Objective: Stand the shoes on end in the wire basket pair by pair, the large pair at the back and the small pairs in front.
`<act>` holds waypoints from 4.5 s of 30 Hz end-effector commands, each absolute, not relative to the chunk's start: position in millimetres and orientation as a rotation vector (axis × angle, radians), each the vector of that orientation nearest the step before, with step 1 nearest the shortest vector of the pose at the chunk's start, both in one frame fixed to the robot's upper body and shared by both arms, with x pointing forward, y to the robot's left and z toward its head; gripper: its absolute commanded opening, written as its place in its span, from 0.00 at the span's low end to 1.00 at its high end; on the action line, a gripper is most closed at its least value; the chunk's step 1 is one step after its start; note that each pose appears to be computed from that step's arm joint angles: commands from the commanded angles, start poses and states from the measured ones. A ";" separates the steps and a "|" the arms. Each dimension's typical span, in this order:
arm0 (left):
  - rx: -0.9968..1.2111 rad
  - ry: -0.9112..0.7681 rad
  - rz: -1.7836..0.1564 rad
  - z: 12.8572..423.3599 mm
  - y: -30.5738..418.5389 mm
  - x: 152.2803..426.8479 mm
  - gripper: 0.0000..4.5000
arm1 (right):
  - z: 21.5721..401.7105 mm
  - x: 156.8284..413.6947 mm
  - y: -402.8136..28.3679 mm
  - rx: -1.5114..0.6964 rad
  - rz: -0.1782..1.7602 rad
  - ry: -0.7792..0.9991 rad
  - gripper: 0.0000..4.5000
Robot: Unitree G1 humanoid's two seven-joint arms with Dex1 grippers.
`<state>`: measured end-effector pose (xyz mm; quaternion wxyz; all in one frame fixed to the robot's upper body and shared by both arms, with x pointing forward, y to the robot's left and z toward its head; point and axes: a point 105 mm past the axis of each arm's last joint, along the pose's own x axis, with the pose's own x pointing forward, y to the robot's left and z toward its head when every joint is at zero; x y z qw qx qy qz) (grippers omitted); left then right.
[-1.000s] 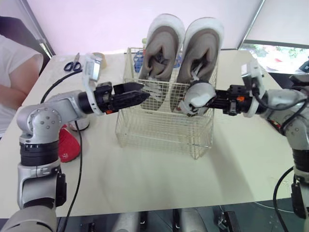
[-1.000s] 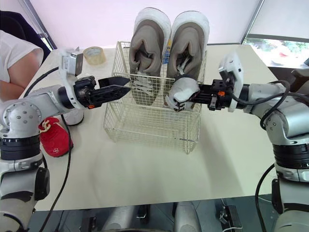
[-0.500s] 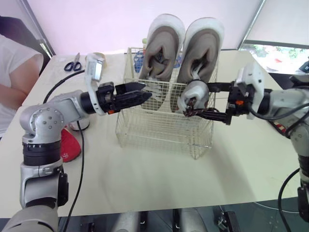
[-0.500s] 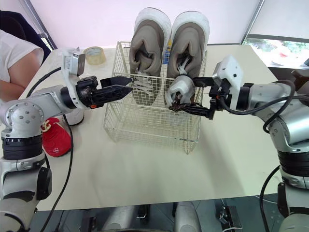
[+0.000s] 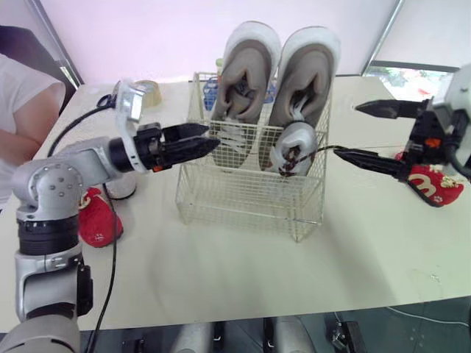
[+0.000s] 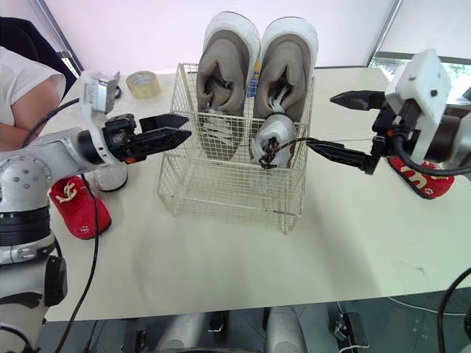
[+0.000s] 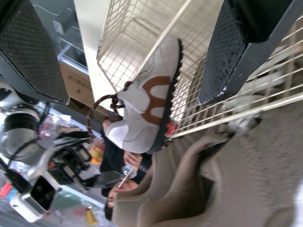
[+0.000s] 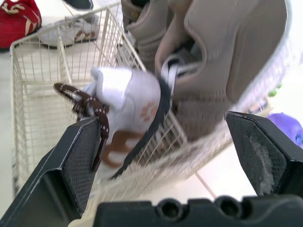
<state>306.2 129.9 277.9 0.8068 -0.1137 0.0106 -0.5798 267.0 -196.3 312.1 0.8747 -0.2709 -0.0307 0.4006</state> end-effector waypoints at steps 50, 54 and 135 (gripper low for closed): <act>-0.294 0.388 0.155 150.4 324.8 432.4 0.02 | 352.7 211.6 -112.2 -0.528 1.288 -0.293 1.00; -0.373 0.186 0.153 197.8 321.9 446.5 0.02 | 351.6 212.8 -114.7 -0.528 1.278 -0.284 1.00; 0.058 -0.544 -0.660 226.9 128.1 303.7 0.96 | 339.4 240.1 -127.4 -0.469 1.206 -0.198 1.00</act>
